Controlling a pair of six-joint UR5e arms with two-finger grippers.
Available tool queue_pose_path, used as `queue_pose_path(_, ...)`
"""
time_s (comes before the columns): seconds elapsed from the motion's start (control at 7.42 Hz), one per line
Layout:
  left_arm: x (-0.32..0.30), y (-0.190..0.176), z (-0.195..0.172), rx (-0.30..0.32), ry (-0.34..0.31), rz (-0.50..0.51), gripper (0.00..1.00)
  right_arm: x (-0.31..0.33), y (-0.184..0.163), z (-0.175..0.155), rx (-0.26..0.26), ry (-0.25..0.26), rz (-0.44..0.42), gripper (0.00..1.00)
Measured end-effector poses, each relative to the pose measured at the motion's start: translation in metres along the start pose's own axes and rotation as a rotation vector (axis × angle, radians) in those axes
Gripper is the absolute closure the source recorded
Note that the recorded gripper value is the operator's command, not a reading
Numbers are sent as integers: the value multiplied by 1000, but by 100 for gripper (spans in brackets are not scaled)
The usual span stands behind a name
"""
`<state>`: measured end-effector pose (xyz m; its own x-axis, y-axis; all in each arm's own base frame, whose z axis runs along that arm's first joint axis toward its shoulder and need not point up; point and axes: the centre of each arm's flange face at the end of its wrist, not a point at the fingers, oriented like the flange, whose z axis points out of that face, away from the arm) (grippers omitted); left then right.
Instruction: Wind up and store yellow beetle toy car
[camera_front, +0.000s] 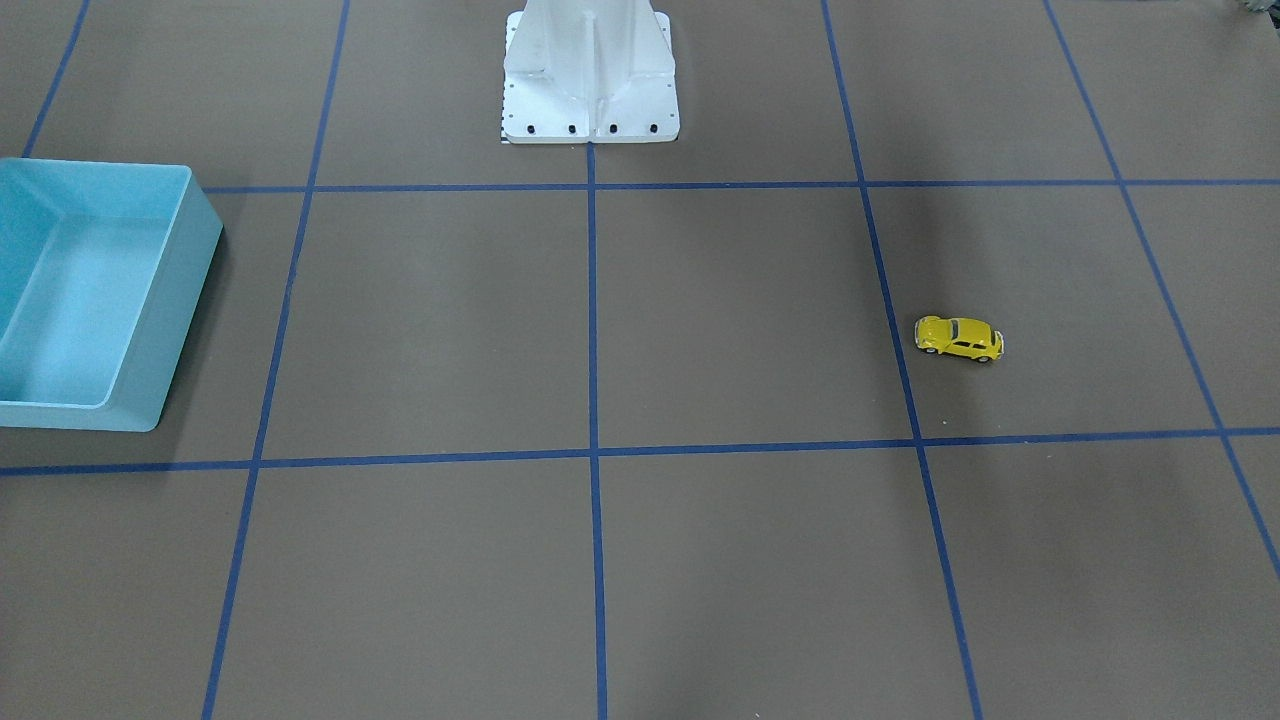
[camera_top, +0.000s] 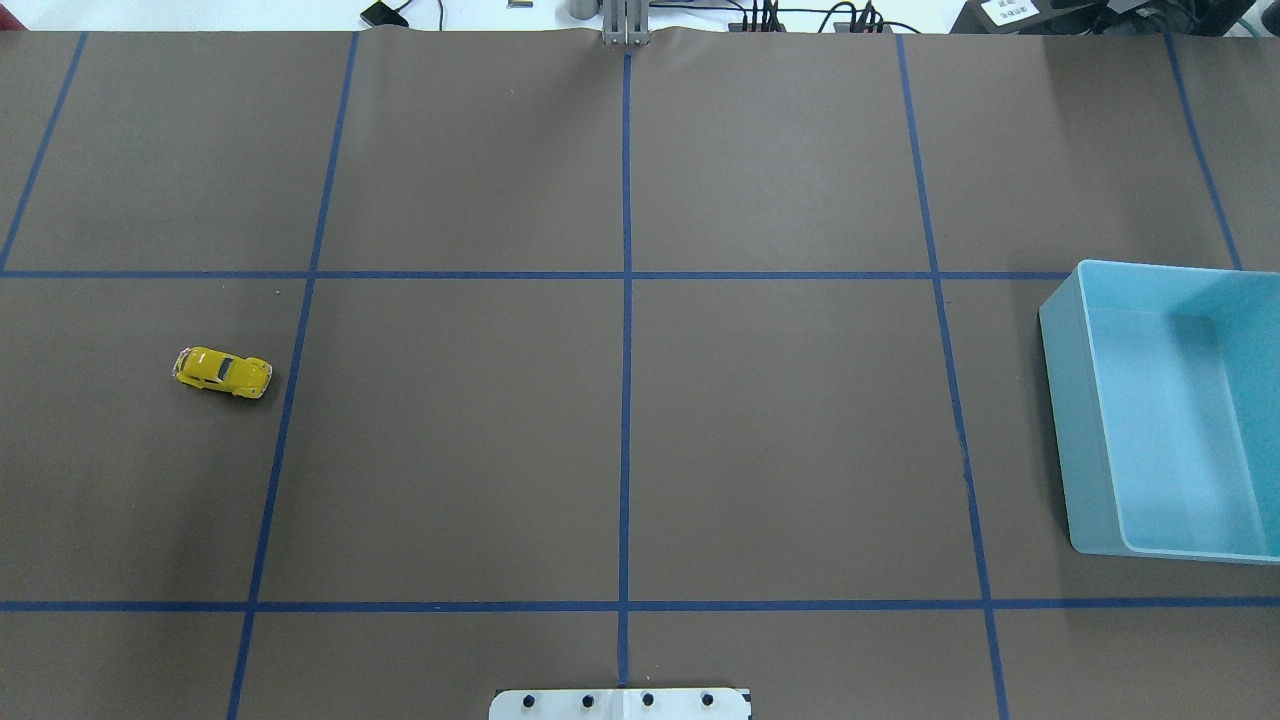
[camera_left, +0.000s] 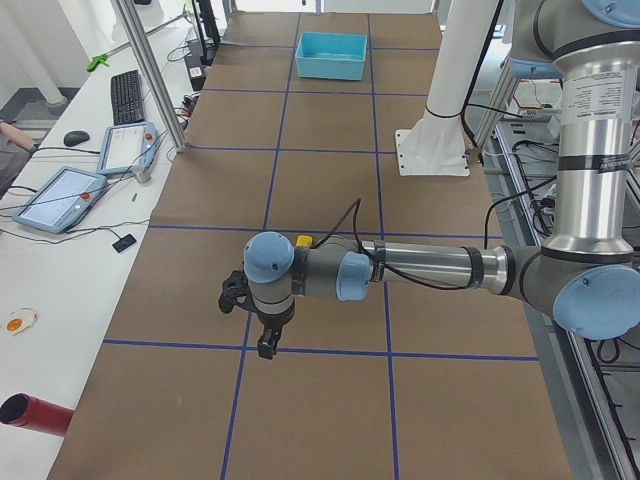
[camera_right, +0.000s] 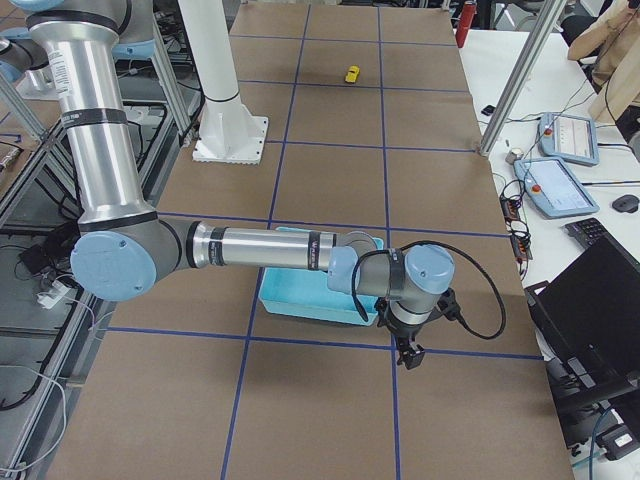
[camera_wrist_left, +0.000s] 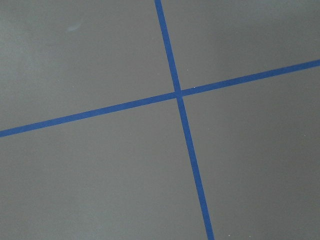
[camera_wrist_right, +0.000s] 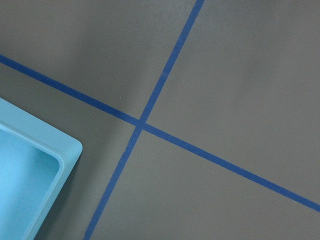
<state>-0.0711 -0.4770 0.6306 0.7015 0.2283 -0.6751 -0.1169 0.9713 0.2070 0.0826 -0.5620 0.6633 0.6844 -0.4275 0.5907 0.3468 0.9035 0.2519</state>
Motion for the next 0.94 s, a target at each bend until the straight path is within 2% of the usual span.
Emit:
queue_pose_path(0.54,40,-16,-30,61,-8,94,0,0,0,1,-1,-1,1,0)
queue_pose_path(0.94,101,-35,-45,105,-4,320,0,0,2,2,-2,-2,3,0)
